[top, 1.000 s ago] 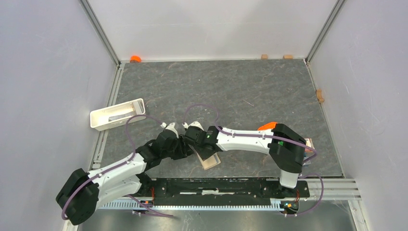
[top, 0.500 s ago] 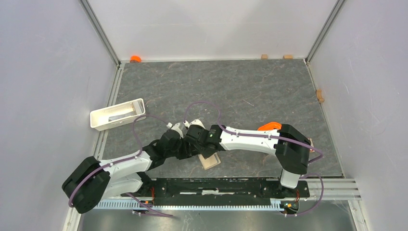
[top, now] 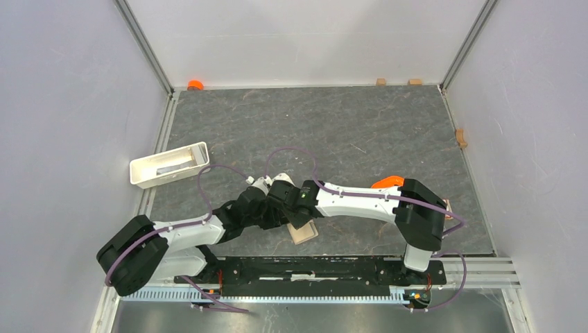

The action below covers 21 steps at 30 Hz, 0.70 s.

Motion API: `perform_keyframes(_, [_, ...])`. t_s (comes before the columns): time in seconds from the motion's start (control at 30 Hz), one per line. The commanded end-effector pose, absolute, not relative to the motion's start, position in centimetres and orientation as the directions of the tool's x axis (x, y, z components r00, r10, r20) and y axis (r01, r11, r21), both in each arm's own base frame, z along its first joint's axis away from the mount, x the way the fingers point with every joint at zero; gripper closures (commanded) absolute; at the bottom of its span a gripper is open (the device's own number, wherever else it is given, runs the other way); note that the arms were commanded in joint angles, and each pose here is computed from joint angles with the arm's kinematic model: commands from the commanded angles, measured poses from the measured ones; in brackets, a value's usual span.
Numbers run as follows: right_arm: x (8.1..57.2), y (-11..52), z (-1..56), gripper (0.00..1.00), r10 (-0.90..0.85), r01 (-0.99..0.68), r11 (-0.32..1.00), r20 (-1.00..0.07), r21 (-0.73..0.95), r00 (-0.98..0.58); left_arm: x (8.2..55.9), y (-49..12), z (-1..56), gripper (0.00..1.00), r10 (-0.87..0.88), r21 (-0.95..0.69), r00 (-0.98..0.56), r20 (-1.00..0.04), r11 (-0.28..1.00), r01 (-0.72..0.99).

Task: Put the credit cards into the card holder
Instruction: Close the card holder at the center of the board.

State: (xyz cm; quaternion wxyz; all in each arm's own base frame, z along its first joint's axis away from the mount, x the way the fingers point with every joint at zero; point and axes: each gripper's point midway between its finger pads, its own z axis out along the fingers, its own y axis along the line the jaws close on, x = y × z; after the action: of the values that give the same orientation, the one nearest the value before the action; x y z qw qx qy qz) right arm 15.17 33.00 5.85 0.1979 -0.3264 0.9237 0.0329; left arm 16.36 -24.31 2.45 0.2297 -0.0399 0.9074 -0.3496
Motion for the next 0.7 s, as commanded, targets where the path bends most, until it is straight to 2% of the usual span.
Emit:
perform_keyframes(0.0, [15.3, 33.9, 5.5, 0.72, -0.603, -0.632, 0.772, -0.395, -0.067, -0.693, 16.4, -23.7, 1.4, 0.55, -0.237, -0.612, -0.892, -0.384, 0.789, 0.054])
perform_keyframes(0.43, [16.2, 33.2, 5.6, 0.81, -0.593, -0.597, 0.792, -0.399, -0.131, -0.699, 16.3, -23.5, 1.3, 0.56, -0.235, -0.607, -0.892, -0.385, 0.793, 0.053])
perform_keyframes(0.67, [16.4, 33.7, 6.4, 0.83, -0.585, -0.596, 0.794, -0.417, -0.12, -0.696, 16.3, -23.5, 1.2, 0.57, -0.233, -0.605, -0.894, -0.383, 0.795, 0.052])
